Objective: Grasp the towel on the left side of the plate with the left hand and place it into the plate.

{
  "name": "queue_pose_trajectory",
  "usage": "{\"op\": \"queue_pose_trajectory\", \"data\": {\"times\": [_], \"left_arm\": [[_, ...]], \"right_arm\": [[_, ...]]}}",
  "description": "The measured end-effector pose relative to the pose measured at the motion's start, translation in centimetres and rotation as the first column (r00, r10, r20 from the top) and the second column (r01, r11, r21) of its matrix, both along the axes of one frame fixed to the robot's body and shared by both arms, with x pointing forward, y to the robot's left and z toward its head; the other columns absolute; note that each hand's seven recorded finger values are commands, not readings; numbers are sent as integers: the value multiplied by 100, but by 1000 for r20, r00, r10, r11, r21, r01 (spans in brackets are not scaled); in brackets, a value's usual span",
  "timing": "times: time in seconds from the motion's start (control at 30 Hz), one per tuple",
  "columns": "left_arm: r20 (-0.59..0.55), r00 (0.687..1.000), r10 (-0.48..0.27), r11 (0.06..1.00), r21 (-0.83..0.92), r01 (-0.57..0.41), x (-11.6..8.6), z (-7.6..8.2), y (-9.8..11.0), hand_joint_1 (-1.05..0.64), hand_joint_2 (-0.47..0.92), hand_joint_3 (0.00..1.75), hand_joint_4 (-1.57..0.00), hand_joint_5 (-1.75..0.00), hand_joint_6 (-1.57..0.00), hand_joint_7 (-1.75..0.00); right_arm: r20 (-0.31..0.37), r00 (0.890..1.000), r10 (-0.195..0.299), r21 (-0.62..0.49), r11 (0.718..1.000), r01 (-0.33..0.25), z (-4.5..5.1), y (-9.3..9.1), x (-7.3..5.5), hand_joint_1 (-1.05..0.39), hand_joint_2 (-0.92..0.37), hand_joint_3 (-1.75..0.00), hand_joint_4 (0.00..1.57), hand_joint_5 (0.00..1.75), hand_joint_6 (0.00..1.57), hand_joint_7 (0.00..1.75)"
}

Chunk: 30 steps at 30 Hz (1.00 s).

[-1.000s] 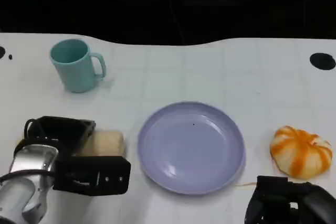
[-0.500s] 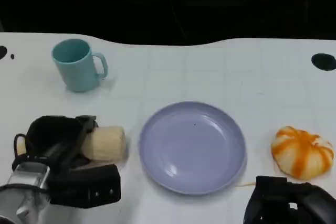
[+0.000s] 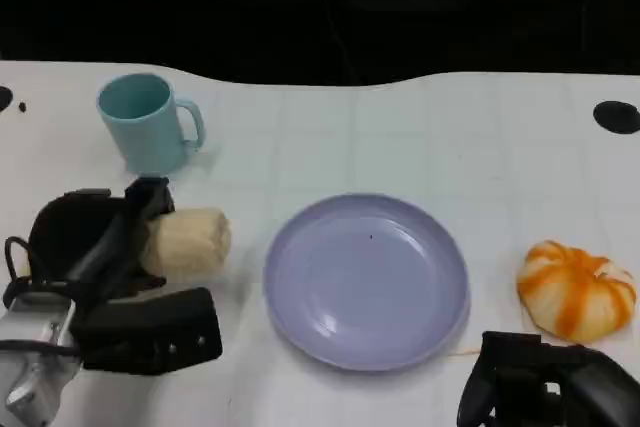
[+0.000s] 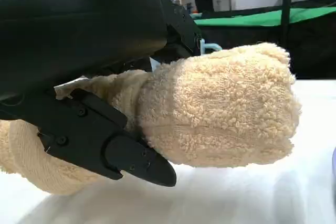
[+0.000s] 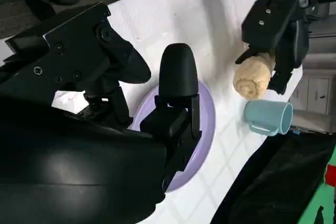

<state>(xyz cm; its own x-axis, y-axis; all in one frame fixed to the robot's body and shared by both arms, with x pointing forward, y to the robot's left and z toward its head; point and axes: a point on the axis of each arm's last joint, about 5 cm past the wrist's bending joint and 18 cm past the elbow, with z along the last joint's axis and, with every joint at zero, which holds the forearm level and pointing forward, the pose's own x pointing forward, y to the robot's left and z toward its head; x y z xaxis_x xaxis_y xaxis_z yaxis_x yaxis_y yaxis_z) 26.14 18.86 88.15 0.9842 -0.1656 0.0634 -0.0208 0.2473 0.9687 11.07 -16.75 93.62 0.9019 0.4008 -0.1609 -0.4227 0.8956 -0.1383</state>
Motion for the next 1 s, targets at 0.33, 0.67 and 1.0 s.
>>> {"op": "queue_pose_trajectory", "data": {"times": [0.33,0.67,1.0], "left_arm": [[108,985,-135,985,-89,145,106,400,-381,-21,50,103,-90,-175,-63,-175],[107,965,-241,955,-149,255,140,569,-854,-21,44,103,-92,-175,-67,-175],[28,938,-345,923,-171,345,57,472,-1260,-23,60,74,-90,-175,-65,-171]], "right_arm": [[-1,1000,4,-5,1000,-4,0,-11,0,0,-61,-111,74,175,62,148],[-8,1000,-6,-15,1000,6,0,-47,-8,-2,-64,-106,72,175,62,147],[-24,1000,3,-11,1000,-3,-10,-56,-27,-2,-66,-104,70,175,62,147]]}}
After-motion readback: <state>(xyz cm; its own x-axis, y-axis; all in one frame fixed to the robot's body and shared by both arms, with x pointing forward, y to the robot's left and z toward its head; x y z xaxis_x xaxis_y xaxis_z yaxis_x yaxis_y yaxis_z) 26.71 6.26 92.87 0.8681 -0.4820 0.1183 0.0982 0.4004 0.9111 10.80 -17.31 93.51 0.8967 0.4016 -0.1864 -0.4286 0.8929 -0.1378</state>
